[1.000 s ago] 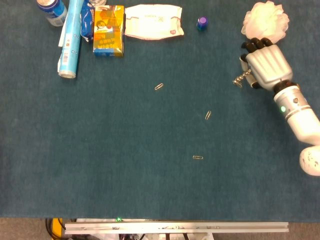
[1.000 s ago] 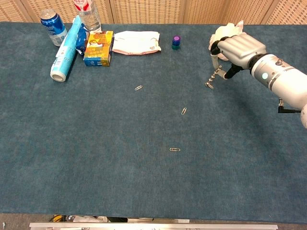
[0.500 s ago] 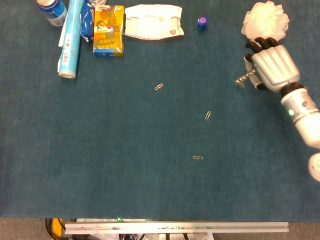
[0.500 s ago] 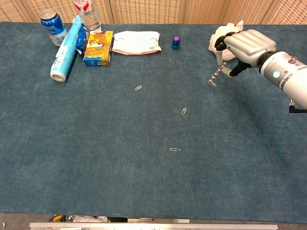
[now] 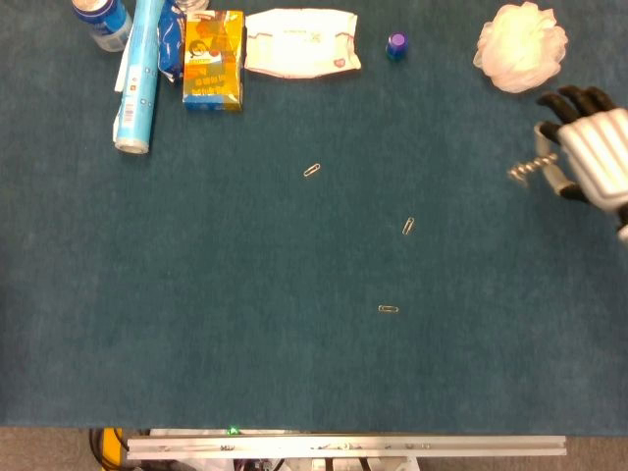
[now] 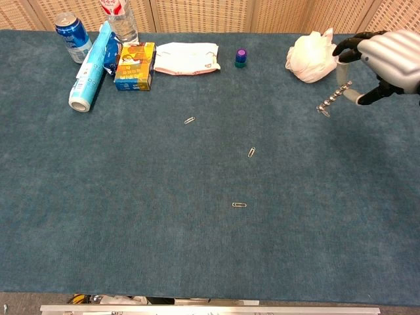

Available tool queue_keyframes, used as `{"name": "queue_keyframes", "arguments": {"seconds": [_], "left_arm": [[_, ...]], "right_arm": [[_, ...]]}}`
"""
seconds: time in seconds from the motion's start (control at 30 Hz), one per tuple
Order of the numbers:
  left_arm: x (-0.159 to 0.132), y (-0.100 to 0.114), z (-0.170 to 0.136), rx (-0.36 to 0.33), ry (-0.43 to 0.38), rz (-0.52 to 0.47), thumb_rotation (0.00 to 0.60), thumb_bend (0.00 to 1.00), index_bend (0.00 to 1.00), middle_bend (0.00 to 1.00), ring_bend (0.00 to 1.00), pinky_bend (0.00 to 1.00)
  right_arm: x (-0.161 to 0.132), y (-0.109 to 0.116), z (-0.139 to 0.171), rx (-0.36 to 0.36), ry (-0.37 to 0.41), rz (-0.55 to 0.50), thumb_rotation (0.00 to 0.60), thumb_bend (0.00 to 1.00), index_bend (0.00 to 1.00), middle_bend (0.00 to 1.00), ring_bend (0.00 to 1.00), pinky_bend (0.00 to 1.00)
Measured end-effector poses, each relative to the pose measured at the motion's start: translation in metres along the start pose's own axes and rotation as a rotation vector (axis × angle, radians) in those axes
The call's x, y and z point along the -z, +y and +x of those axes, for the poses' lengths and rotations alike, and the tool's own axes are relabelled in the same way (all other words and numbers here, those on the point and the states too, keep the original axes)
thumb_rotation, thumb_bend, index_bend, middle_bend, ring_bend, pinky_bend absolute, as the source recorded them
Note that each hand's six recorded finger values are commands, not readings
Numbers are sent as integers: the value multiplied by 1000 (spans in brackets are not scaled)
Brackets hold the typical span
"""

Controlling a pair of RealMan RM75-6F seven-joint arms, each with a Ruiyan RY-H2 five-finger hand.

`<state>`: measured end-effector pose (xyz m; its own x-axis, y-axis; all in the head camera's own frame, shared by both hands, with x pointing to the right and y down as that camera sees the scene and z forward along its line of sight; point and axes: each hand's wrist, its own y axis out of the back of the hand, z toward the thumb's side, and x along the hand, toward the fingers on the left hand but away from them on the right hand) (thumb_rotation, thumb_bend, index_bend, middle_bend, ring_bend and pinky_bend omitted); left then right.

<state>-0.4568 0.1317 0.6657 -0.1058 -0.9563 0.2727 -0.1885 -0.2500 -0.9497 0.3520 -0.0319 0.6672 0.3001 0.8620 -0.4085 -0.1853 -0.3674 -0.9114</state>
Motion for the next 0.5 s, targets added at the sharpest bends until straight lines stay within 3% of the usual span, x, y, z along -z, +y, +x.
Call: {"name": "queue_keyframes", "arguments": {"seconds": [0.27,0.5], "left_arm": [[-8,0,6,2,-23,2,600,74,435,476,370,486],[-10,-3,6,11,-24,4,600,74,435,476,370,486]], "right_arm": [[17,-12,38,-36,-37,0,600,339,631,231,141,180],[19,-38,42,-100,-39,0,600,339,631,231,141,180]]}}
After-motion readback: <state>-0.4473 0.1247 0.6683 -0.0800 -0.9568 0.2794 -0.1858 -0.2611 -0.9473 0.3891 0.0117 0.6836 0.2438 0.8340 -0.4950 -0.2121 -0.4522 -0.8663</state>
